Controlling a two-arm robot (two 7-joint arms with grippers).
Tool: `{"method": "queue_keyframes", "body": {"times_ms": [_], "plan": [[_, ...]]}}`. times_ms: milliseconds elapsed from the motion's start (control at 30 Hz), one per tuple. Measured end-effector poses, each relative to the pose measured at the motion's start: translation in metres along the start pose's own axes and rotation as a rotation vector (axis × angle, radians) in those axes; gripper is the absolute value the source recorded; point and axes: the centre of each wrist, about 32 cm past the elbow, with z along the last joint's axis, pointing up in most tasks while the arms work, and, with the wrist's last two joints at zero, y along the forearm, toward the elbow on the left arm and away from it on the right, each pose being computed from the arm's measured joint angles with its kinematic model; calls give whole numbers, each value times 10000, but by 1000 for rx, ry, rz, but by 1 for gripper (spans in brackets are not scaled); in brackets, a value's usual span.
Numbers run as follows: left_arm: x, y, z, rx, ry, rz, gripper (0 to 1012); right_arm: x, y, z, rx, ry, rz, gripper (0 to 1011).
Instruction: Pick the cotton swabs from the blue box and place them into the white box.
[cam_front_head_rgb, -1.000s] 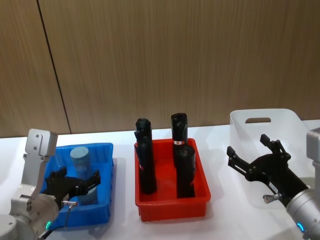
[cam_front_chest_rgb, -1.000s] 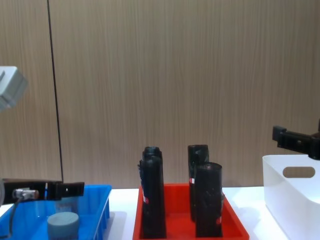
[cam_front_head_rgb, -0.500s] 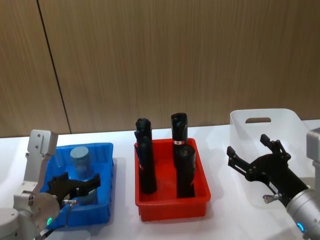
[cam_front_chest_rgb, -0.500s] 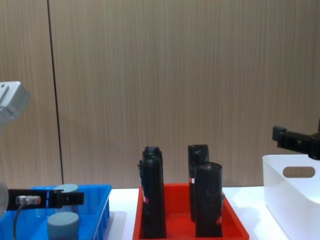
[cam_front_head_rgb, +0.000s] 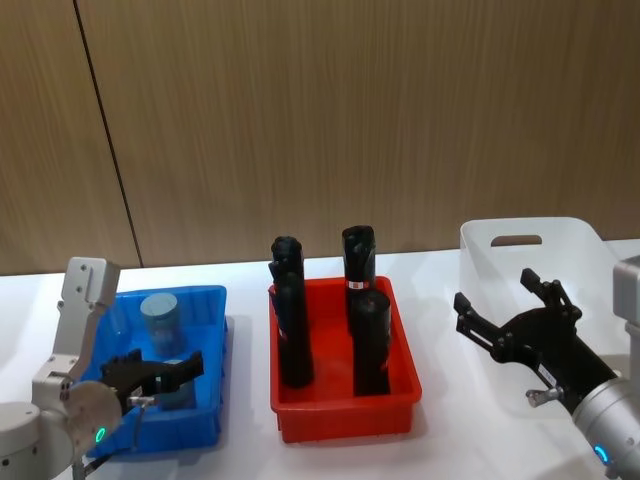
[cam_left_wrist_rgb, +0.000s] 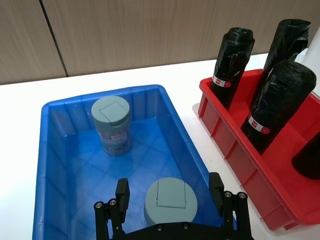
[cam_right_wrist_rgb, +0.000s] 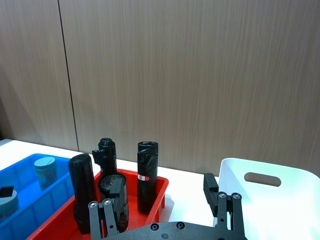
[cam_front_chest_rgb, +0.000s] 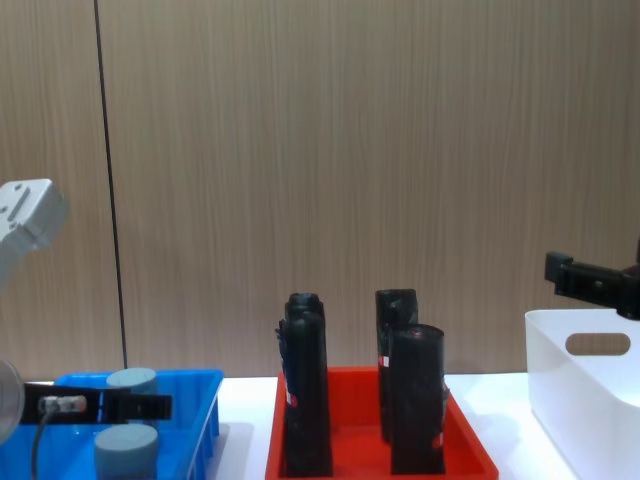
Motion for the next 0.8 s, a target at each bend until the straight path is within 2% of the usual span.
{"method": "queue_keyframes", "body": {"times_ms": [433, 800], "plan": [[14, -59, 51, 49, 16, -14, 1004, 0, 0, 0, 0, 0, 0, 1002], [-23, -73, 91, 82, 31, -9, 1004, 0, 0, 0, 0, 0, 0, 1002]]}}
